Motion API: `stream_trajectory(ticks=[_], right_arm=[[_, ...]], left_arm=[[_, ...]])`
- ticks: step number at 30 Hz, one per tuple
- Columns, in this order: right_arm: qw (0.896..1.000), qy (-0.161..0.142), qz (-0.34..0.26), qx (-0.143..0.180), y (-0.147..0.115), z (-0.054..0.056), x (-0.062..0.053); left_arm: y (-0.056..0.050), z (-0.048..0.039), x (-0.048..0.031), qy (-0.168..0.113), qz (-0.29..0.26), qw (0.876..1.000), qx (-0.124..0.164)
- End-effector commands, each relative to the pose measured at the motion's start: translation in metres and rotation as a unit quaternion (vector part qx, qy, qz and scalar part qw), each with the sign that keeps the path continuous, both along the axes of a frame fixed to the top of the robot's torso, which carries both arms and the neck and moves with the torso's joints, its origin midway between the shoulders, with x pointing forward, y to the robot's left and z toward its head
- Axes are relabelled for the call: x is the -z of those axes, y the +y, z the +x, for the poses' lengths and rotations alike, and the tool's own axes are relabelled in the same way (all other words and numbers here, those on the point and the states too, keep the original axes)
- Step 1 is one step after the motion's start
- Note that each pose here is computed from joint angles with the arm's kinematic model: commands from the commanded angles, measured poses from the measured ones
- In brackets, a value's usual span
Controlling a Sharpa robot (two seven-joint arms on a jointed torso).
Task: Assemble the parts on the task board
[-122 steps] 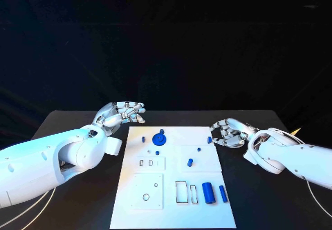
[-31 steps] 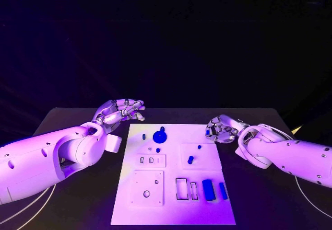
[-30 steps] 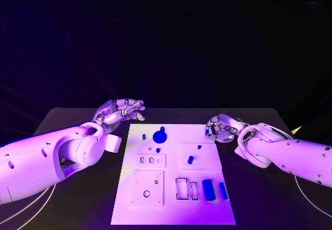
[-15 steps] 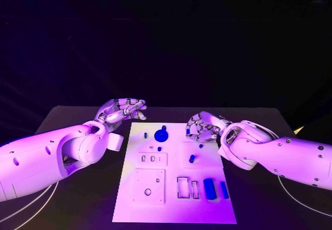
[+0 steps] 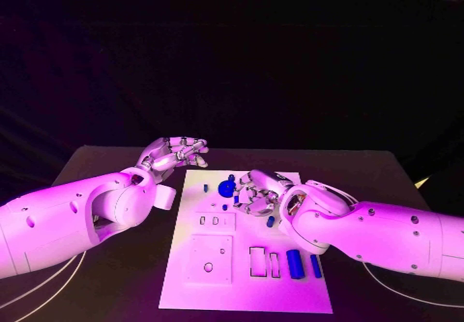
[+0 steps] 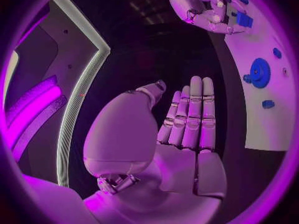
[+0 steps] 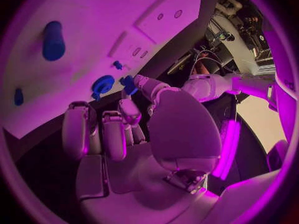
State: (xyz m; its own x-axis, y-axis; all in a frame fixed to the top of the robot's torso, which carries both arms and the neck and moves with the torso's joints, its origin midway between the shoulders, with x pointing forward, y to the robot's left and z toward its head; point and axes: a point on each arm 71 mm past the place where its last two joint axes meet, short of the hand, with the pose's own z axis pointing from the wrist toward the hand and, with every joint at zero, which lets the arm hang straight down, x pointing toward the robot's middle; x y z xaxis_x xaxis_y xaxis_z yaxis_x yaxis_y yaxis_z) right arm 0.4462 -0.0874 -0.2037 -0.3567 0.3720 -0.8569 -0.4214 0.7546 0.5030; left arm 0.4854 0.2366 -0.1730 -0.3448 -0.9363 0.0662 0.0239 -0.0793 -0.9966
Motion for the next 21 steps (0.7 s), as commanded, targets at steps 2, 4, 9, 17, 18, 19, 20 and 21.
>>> stream_trajectory(ticks=[2,4,9,17,18,19,20,21], right_arm=[[1.0,0.0,-0.029,-0.004,0.01,-0.004,0.009],[0.999,0.004,-0.031,-0.007,0.013,-0.005,0.012],[0.999,0.009,-0.037,-0.018,0.024,-0.008,0.021],[0.999,0.008,-0.045,-0.029,0.036,-0.01,0.027],[0.998,0.008,-0.047,-0.03,0.037,-0.01,0.028],[0.998,0.008,-0.048,-0.029,0.038,-0.01,0.029],[0.998,0.008,-0.049,-0.029,0.038,-0.01,0.029],[0.998,0.008,-0.05,-0.028,0.038,-0.01,0.03]], left_arm=[[-0.003,-0.0001,-0.0008,-0.005,0.002,1.0,0.007],[-0.003,0.0001,-0.0007,-0.005,0.002,1.0,0.008],[-0.003,0.0006,0.0004,-0.004,0.001,1.0,0.01],[-0.005,0.001,0.0022,-0.002,-0.001,1.0,0.012],[-0.005,0.001,0.0023,-0.002,-0.001,1.0,0.012],[-0.005,0.001,0.0024,-0.002,-0.001,1.0,0.012],[-0.005,0.001,0.0025,-0.002,-0.001,1.0,0.012],[-0.005,0.0011,0.0026,-0.002,-0.001,1.0,0.012]])
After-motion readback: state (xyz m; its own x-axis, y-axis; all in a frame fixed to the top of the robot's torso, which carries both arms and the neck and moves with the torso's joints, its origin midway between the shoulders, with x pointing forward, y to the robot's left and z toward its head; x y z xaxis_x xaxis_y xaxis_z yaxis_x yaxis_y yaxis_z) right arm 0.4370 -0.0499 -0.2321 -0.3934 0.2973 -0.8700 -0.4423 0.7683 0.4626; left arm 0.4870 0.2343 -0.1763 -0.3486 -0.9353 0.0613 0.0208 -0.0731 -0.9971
